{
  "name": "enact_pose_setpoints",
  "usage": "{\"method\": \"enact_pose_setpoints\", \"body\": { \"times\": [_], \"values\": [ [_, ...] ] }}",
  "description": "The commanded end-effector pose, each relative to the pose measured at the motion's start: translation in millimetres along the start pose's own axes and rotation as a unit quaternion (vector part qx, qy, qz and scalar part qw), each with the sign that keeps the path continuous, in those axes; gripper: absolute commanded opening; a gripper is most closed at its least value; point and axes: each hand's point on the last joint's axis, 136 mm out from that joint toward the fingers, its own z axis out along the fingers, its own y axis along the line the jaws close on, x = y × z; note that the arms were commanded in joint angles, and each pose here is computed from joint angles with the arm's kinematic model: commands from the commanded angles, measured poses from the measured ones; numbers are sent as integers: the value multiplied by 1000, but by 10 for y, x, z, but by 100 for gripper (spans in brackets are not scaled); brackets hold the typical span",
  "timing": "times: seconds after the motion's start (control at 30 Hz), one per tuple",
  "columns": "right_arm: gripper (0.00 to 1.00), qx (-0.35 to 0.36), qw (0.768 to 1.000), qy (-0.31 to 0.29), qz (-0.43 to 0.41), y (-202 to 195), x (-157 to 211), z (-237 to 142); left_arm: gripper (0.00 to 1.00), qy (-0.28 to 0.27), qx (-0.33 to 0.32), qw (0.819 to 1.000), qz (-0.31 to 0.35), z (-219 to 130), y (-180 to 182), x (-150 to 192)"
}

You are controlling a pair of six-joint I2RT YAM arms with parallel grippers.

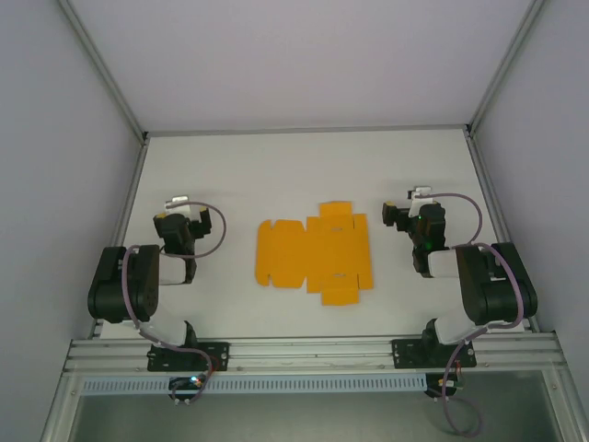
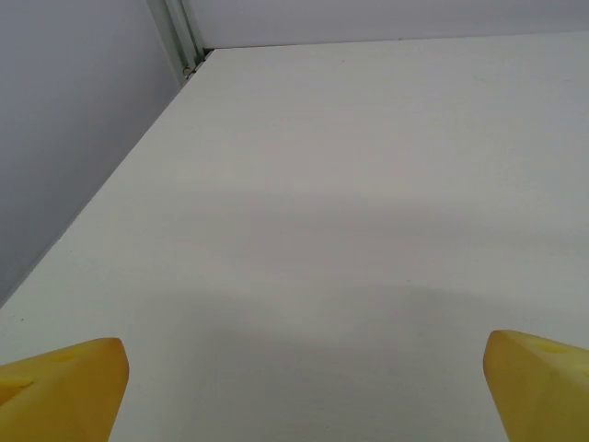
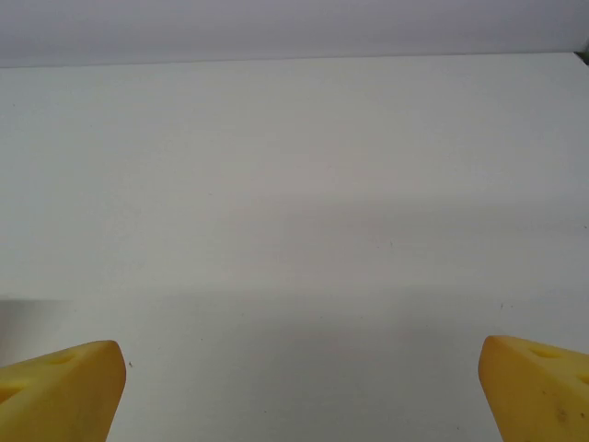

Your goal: Assemble paper box

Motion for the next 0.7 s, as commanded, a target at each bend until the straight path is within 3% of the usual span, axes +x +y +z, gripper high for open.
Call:
{"method": "enact_pose_setpoints", "body": {
  "times": [0.0,0.67],
  "values": [
    [100,-7,1000,-15,2,34,-98,24,100,-22,-3,1000,5,-1,9,-138],
    [100,-15,1000,-14,9,33,-95,25,100,-12,19,1000,-3,30,-4,-127]
  ]
}}
